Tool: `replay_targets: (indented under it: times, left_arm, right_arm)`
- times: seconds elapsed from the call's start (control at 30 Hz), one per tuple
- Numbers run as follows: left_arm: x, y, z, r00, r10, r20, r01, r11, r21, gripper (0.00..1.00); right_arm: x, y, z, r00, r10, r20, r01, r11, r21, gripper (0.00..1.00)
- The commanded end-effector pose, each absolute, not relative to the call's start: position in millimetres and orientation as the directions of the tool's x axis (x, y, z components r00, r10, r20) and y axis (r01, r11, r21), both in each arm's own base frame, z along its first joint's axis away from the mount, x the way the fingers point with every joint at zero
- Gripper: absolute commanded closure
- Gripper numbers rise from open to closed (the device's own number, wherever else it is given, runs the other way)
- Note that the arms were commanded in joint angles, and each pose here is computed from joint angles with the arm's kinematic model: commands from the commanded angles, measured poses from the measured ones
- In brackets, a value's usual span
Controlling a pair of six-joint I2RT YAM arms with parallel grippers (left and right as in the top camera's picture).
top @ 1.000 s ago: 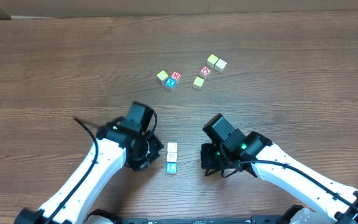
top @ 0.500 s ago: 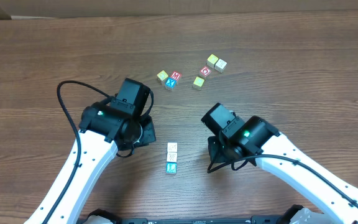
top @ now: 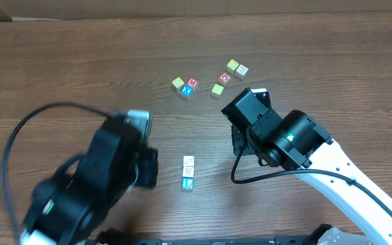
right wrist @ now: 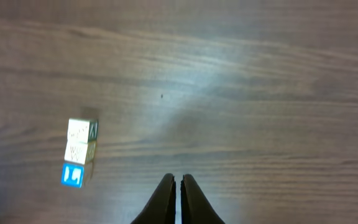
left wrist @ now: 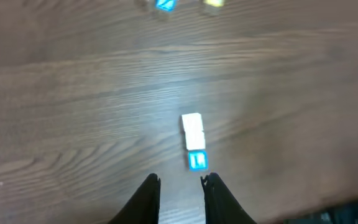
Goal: Flip 5 blocks
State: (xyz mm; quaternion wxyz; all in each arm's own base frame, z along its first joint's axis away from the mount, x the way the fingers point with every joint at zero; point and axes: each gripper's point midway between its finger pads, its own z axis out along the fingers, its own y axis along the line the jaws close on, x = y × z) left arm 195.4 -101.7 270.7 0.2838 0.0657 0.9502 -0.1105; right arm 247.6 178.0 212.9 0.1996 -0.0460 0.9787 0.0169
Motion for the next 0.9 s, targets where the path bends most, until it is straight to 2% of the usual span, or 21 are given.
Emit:
replay_targets:
  times: [0.0,0.1,0.3,0.37,0.5,0.6,0.67,0.77,0.87]
  left_arm:
    - [168.2,-95.8,295.2,-0.769,0.098,-0.632,0.266,0.948,-0.177,0.80]
    - [151.1,-78.9,299.2,-0.763,0.030,-0.645,0.207,0.958,-0.200,0.76]
    - [129.1,-27.0,301.0,-0.713,-0.177,-0.678,-0.040,0.976,-0.212,0.79]
    - [123.7,-11.6,302.1,-0.679,-0.249,-0.690,-0.123,0.966,-0.228,0.82]
    - [110.9,22.9,299.6,-0.599,-0.383,-0.703,-0.306,0.921,-0.241,0.82]
    - [101.6,38.3,295.9,-0.571,-0.419,-0.706,-0.373,0.899,-0.231,0.82]
    - [101.4,36.2,296.4,-0.597,-0.354,-0.720,-0.319,0.928,-0.191,0.82]
    - [105.5,14.5,298.9,-0.663,-0.134,-0.737,-0.090,0.991,-0.099,0.81]
    - [110.1,-4.1,305.3,-0.653,0.007,-0.758,0.078,0.995,-0.059,0.79]
  right_arm:
    - [256.2,174.2,226.4,-0.892,-0.069,-0.446,-0.079,0.997,0.004,0.92]
    - [256.1,174.1,226.3,-0.893,-0.069,-0.445,-0.079,0.997,0.003,0.91]
    - [254.3,172.8,225.4,-0.896,-0.071,-0.438,-0.079,0.997,-0.002,0.90]
    - [253.5,172.5,225.0,-0.898,-0.069,-0.434,-0.077,0.997,-0.001,0.89]
    - [252.5,171.6,224.5,-0.902,-0.050,-0.430,-0.057,0.998,0.005,0.89]
    - [251.9,171.1,224.2,-0.903,-0.046,-0.427,-0.053,0.999,0.005,0.89]
    - [251.8,171.2,224.2,-0.903,-0.046,-0.427,-0.053,0.999,0.005,0.89]
    - [252.0,171.3,224.3,-0.903,-0.045,-0.427,-0.053,0.999,0.006,0.89]
    - [252.8,171.7,224.6,-0.902,-0.024,-0.431,-0.034,0.999,0.016,0.89]
